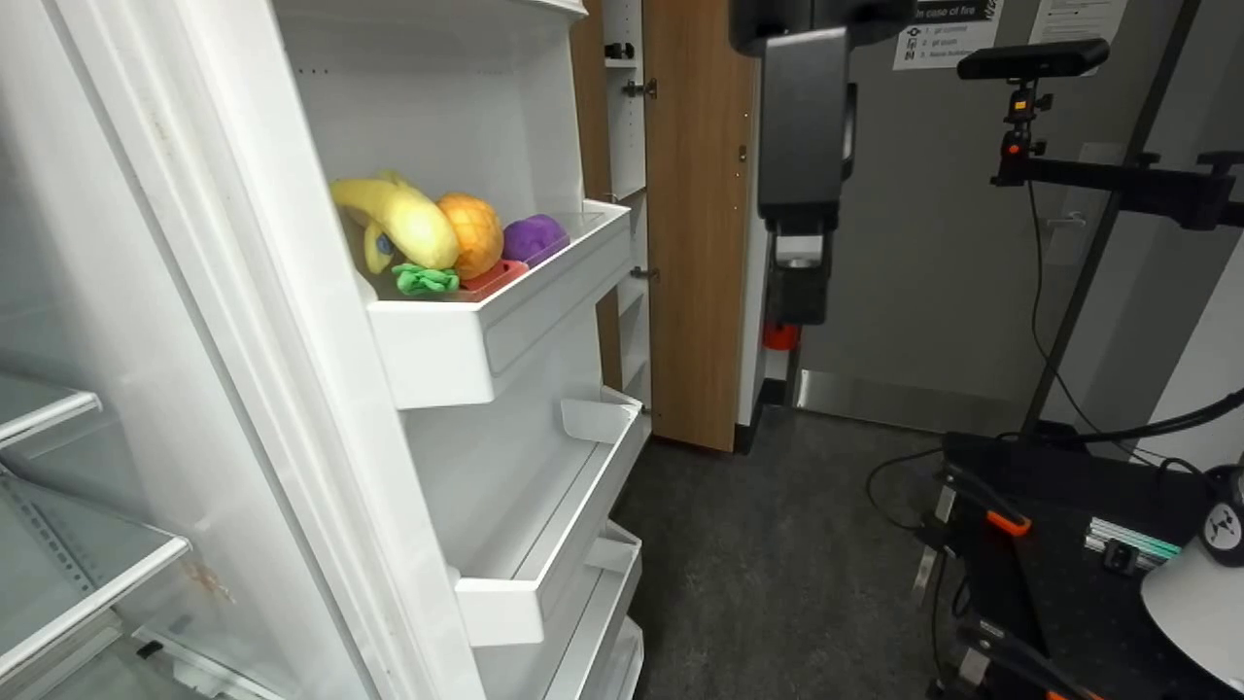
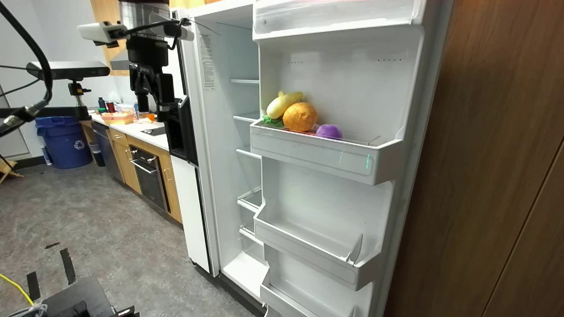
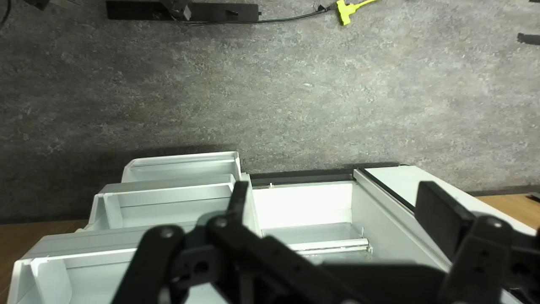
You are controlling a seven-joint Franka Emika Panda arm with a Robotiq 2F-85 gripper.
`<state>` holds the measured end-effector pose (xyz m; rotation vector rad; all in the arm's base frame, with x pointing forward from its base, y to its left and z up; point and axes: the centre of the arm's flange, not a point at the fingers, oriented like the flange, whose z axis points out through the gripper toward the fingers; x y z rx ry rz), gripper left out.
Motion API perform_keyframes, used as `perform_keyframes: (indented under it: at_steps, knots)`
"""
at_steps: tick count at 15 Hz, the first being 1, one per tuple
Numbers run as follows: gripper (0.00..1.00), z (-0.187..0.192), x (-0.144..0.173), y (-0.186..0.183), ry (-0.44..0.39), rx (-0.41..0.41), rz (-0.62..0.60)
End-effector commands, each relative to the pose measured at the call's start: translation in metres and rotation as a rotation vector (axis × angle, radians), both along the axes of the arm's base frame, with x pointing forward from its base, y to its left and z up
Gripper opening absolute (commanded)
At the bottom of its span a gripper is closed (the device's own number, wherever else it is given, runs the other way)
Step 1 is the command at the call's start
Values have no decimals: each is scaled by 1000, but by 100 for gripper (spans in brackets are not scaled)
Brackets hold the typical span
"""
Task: Move the yellow object to the lower compartment.
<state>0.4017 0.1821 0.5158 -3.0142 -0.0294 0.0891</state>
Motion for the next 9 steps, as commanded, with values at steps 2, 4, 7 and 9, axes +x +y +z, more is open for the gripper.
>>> perform_keyframes:
  at_steps: [2, 4, 7, 9]
  knots:
    - [100, 0, 0, 0, 0, 0, 0]
    - [100, 0, 0, 0, 0, 0, 0]
    - [100, 0, 3, -1, -18, -17, -9]
    - [100, 0, 12, -7, -52, -42, -32]
